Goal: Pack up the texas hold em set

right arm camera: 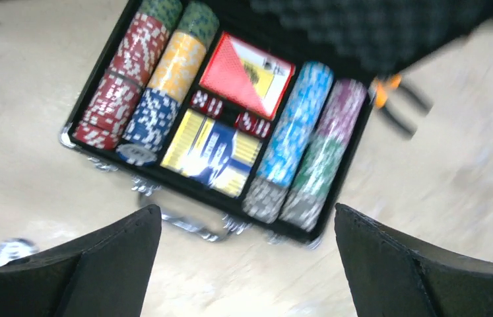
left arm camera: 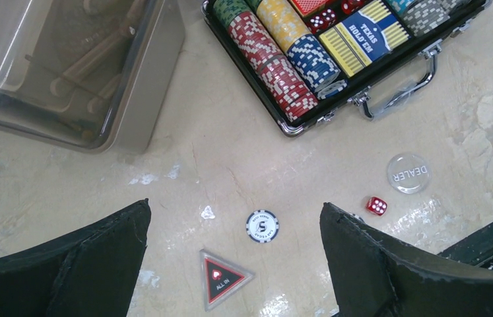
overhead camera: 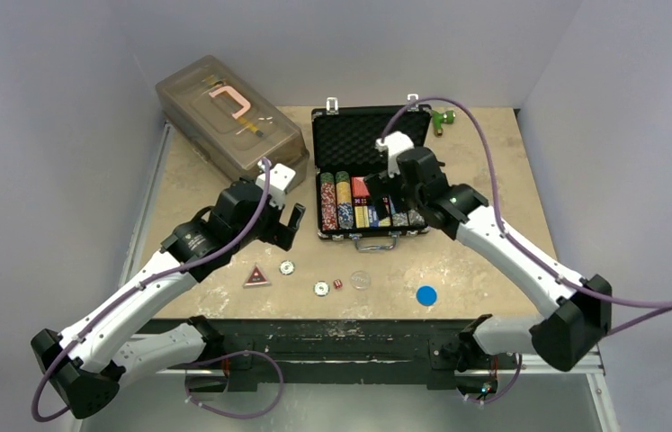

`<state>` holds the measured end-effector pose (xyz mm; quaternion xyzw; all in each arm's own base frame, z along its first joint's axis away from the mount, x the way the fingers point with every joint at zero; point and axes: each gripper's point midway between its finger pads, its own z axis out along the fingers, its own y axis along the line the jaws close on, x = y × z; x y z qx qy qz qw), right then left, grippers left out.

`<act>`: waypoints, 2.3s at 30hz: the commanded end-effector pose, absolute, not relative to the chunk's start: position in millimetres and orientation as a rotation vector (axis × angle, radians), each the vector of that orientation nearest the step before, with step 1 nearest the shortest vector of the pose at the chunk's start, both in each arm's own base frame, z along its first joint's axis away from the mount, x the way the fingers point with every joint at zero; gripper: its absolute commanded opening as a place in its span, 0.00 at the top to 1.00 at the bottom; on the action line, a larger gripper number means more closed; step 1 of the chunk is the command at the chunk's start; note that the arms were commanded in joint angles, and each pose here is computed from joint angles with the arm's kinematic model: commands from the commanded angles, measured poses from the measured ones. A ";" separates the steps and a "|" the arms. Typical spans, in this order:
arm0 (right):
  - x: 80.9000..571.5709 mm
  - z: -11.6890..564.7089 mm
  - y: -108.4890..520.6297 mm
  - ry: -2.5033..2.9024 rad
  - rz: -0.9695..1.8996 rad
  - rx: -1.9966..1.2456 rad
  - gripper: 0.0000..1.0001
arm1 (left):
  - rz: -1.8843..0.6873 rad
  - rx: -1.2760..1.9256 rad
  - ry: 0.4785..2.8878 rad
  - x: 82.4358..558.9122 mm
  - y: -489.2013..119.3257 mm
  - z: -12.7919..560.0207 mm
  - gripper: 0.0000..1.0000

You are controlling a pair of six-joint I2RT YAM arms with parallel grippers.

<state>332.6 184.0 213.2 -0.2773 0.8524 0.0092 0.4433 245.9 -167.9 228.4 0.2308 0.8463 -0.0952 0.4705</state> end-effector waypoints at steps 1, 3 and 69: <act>264.3 153.6 157.9 2.458 0.175 -0.123 0.01 | -0.208 0.543 2.057 252.3 -168.1 234.3 0.04; 241.0 133.3 139.3 2.515 0.162 0.024 0.01 | -0.198 0.540 2.058 252.4 -166.2 234.5 0.04; 184.6 45.1 104.2 2.703 0.157 0.770 0.79 | -0.226 0.532 1.992 241.5 -162.4 255.9 0.05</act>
